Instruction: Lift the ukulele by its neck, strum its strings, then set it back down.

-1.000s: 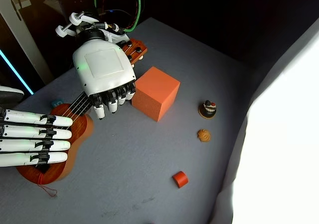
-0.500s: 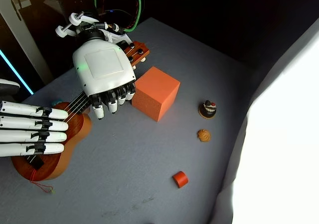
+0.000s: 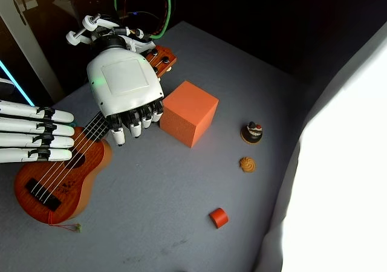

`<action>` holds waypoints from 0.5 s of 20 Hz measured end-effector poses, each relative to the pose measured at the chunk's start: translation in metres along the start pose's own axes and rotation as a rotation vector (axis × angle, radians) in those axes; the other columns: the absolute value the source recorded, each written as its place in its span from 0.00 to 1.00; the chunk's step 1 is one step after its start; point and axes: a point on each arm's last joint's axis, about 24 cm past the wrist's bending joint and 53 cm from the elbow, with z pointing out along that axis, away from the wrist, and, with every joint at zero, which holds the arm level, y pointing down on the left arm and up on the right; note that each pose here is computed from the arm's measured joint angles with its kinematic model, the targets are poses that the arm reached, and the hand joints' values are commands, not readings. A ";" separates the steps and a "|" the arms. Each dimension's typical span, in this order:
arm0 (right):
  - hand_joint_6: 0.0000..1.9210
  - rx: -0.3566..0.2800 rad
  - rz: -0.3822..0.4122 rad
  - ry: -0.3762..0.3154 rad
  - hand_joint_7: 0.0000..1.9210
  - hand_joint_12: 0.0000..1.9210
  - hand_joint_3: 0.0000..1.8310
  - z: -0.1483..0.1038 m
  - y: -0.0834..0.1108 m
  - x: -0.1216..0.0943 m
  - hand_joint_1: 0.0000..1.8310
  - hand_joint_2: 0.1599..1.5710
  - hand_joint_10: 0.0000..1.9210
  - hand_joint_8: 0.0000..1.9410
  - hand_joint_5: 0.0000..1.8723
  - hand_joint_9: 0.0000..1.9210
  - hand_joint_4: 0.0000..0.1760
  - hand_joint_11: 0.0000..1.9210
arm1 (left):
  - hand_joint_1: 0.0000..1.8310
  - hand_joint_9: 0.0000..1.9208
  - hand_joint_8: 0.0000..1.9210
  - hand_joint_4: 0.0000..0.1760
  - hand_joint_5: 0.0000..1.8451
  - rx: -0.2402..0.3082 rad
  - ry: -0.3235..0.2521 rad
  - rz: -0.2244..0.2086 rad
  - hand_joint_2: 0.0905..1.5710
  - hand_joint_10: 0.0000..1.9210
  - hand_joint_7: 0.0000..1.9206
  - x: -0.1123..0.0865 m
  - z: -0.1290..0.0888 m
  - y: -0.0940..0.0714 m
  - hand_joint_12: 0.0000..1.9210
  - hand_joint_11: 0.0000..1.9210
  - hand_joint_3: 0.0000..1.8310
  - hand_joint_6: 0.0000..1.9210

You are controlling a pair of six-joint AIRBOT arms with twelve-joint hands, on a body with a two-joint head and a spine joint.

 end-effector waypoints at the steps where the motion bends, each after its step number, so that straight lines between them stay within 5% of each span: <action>1: 0.00 -0.010 -0.003 -0.013 0.10 0.14 0.00 0.000 0.003 -0.005 0.00 0.84 0.00 0.00 0.11 0.06 0.00 0.00 | 0.84 0.81 1.00 1.00 0.71 0.001 0.000 -0.002 0.72 1.00 0.74 0.000 0.000 -0.001 1.00 0.82 0.05 1.00; 3: 0.00 -0.029 -0.008 -0.038 0.07 0.04 0.00 -0.001 0.006 -0.016 0.00 0.84 0.00 0.00 0.10 0.03 0.00 0.00 | 0.84 0.81 1.00 1.00 0.71 0.005 -0.003 -0.001 0.73 1.00 0.74 -0.002 0.000 -0.002 1.00 0.82 0.05 1.00; 7: 0.00 -0.090 -0.013 -0.142 0.11 0.15 0.00 -0.007 0.019 -0.059 0.00 0.83 0.01 0.00 0.11 0.07 0.00 0.00 | 0.85 0.80 1.00 1.00 0.72 0.005 -0.003 -0.001 0.72 1.00 0.75 -0.002 0.000 -0.002 1.00 0.82 0.05 1.00; 10: 0.00 -0.053 0.025 -0.214 0.11 0.20 0.00 -0.015 0.000 -0.089 0.00 0.83 0.01 0.00 0.12 0.08 0.00 0.00 | 0.85 0.80 1.00 1.00 0.73 0.003 -0.004 -0.007 0.72 1.00 0.74 0.000 0.003 -0.004 1.00 0.82 0.05 1.00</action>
